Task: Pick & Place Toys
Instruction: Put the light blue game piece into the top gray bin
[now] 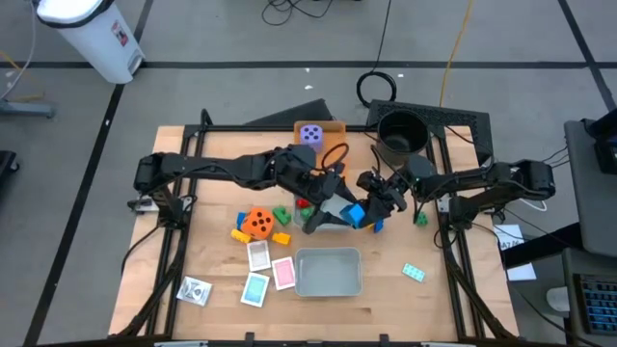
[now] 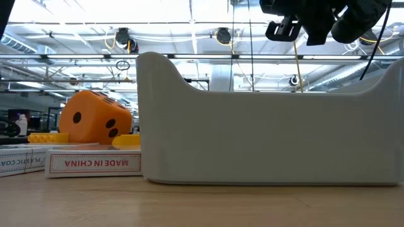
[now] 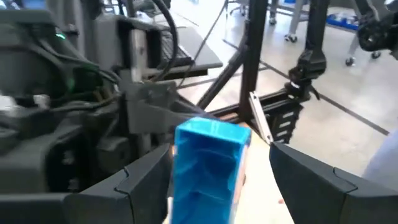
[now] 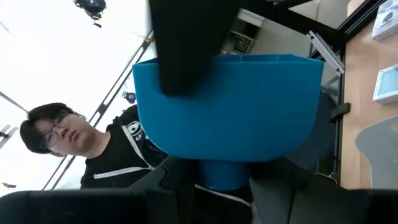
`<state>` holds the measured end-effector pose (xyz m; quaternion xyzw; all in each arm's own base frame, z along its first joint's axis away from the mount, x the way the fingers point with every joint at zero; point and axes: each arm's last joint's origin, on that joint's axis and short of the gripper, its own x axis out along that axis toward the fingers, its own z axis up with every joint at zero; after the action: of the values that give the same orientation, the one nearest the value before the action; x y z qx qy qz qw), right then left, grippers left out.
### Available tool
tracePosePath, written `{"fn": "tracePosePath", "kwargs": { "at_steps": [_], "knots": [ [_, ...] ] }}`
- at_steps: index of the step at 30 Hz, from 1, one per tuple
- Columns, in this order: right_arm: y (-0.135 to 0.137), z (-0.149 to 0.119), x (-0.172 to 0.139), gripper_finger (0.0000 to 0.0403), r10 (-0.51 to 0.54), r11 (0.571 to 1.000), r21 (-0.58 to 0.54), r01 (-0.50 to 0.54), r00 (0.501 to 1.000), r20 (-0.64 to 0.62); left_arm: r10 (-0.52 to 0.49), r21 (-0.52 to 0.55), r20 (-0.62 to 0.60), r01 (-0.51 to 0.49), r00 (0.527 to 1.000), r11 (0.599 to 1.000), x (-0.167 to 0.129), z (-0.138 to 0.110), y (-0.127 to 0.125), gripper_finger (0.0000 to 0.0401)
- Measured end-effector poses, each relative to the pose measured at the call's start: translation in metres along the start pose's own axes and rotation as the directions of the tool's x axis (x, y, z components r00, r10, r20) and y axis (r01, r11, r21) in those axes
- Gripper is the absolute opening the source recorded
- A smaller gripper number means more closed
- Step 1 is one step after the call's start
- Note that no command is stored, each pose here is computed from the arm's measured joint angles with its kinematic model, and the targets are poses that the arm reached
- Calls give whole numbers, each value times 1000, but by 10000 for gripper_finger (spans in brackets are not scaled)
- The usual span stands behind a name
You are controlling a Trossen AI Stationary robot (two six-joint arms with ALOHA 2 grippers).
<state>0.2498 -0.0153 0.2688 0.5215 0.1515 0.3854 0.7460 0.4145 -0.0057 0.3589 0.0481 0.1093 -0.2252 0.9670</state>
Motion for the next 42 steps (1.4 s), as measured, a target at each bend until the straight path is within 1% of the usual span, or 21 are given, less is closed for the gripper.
{"fn": "tracePosePath", "kwargs": {
  "at_steps": [7, 10, 13, 16, 22, 26, 31, 34, 38, 42],
  "knots": [
    [0, 0, 0, 116, 1, 1000, 0, -1, 1000, -8, -22, -23, 29, 22, 999, 999, 6, -3, 3, 273],
    [0, 0, 0, 116, 2, 1000, -3, -2, 1000, -9, -48, -62, 28, 50, 998, 997, 8, -5, 4, 273],
    [0, 0, 0, 116, 2, 1000, -1, -2, 1000, -11, -68, -74, 28, 70, 997, 995, 10, -7, 4, 265],
    [0, -1, 0, 116, 3, 1000, 12, -3, 1000, -26, -75, -93, 22, 77, 997, 993, 12, -9, 4, 238],
    [0, -1, 0, 116, 5, 1000, 16, -5, 999, -32, -79, -86, 27, 81, 997, 993, 12, -9, 4, 166],
    [0, -1, 0, 116, 7, 1000, 15, -7, 999, -37, -85, -85, 28, 87, 996, 993, 12, -8, 4, 136],
    [0, -1, 0, 121, 6, 1000, 8, -6, 999, -34, -89, -86, 29, 91, 996, 992, 11, -8, 4, 139],
    [0, 0, 0, 136, 5, 1000, -9, -5, 1000, -17, -89, -88, 33, 92, 995, 992, 9, -6, 3, 140],
    [1, 0, 0, 159, 5, 1000, -19, -5, 1000, 13, -83, -110, 40, 87, 996, 990, 4, -2, 4, 126],
    [4, 2, 0, 173, 24, 999, -40, -22, 999, 40, -69, -126, 59, 76, 996, 989, -5, 5, 6, 124]
  ]
}}
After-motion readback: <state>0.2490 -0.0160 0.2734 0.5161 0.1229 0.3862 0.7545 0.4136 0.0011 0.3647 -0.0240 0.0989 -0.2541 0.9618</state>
